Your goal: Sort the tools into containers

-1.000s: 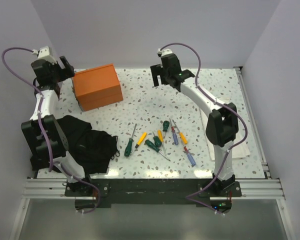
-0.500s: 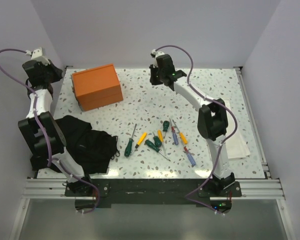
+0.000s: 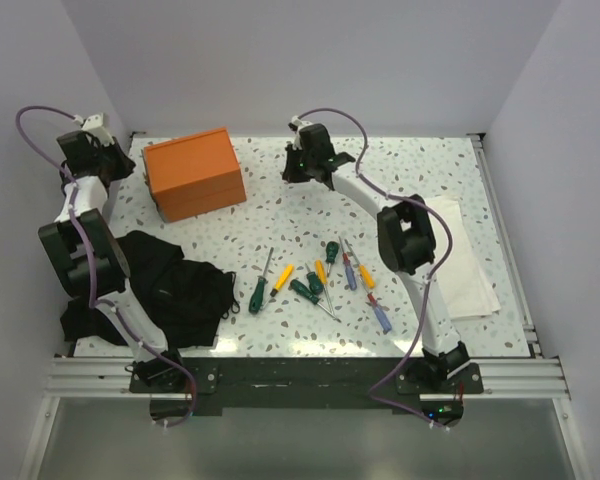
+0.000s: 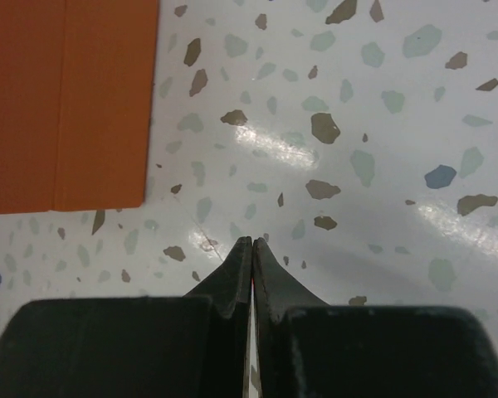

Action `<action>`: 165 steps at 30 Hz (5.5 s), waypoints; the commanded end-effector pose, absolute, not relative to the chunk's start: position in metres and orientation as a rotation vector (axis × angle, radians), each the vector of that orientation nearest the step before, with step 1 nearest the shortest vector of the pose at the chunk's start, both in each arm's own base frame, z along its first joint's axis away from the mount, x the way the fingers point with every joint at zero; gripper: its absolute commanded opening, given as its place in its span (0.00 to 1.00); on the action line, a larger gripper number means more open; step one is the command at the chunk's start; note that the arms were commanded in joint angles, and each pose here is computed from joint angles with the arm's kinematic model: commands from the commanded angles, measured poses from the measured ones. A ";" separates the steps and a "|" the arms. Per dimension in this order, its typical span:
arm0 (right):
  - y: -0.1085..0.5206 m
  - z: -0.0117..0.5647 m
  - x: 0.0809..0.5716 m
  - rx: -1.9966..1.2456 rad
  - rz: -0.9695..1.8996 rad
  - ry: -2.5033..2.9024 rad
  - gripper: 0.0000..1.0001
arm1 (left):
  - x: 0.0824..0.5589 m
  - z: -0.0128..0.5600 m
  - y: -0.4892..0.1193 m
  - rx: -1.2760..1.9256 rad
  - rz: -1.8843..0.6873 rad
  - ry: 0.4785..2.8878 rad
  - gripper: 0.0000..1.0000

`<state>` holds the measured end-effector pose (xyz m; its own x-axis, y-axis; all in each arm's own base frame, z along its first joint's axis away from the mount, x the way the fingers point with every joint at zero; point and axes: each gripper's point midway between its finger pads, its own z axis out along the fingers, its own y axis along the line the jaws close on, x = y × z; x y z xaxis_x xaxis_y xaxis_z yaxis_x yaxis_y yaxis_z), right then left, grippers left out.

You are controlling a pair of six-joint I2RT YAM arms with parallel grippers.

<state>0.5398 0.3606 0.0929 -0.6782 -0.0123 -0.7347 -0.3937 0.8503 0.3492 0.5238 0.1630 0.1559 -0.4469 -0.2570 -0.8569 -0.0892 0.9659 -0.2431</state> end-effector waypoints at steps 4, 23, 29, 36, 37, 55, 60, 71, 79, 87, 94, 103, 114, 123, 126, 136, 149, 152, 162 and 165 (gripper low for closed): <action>0.378 0.142 0.548 -0.319 0.705 2.120 0.00 | 0.527 0.145 0.088 0.064 -0.252 2.089 0.00; 0.211 0.206 0.571 -0.130 0.117 2.070 0.00 | 0.509 0.137 -0.111 0.299 -0.630 2.055 0.00; 0.182 0.278 0.562 -0.137 0.043 1.917 0.00 | 0.515 0.141 -0.169 0.332 -0.720 2.034 0.00; 0.228 0.255 0.528 -0.320 0.342 2.008 0.01 | 0.536 0.142 -0.215 0.372 -0.763 2.006 0.00; 0.238 0.244 0.521 -0.354 0.391 2.034 0.01 | 0.539 0.145 -0.220 0.380 -0.764 1.993 0.00; 0.261 0.205 0.514 -0.396 0.454 2.119 0.32 | 0.541 0.148 -0.129 0.003 -0.531 2.156 0.64; 0.260 0.186 0.509 -0.399 0.451 2.169 0.52 | 0.524 0.119 -0.149 0.072 -0.662 2.223 0.81; 0.253 0.176 0.502 -0.390 0.417 2.203 0.56 | 0.535 0.096 -0.191 0.118 -0.774 2.240 0.80; 0.252 0.172 0.501 -0.398 0.391 2.207 0.57 | 0.531 0.073 -0.192 0.074 -0.725 2.294 0.77; 0.242 0.157 0.502 -0.389 0.321 2.236 0.57 | 0.528 0.055 -0.200 0.058 -0.639 2.336 0.77; 0.195 0.144 0.521 -0.288 -0.017 2.239 0.58 | 0.529 0.042 -0.159 -0.038 -0.332 2.401 0.78; 0.170 0.110 0.520 -0.229 -0.066 2.330 0.58 | 0.523 0.058 -0.098 -0.141 -0.259 2.396 0.78; 0.179 0.108 0.523 -0.234 0.000 2.330 0.58 | 0.495 0.079 -0.054 -0.190 -0.241 2.355 0.80; 0.201 0.202 0.528 -0.315 0.133 2.092 0.65 | 0.515 0.207 -0.101 0.070 -0.534 2.047 0.86; 0.206 0.236 0.516 -0.400 0.177 2.022 0.68 | 0.509 0.234 -0.099 0.116 -0.501 1.994 0.90; 0.243 0.214 0.383 -1.150 0.487 1.777 0.70 | 0.495 0.215 -0.087 0.047 -0.446 2.033 0.86; 0.226 0.108 0.292 -1.548 0.533 1.916 0.61 | 0.487 0.202 -0.060 -0.073 -0.292 2.065 0.84; 0.233 0.100 0.297 -1.517 0.507 1.946 0.61 | 0.481 0.200 -0.055 -0.087 -0.267 2.066 0.84; 0.240 0.101 0.362 -0.876 0.359 2.241 0.58 | 0.464 0.208 -0.047 -0.103 -0.224 2.039 0.84; 0.238 0.095 0.363 -0.822 0.344 2.290 0.59 | 0.461 0.210 -0.044 -0.108 -0.205 2.032 0.85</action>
<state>0.3353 0.2304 0.0692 -0.5307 -0.5880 -0.6105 -0.7571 0.6527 0.0296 0.4609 -0.0512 0.1862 -0.5251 -0.1653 -0.8348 0.0313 0.9765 -0.2130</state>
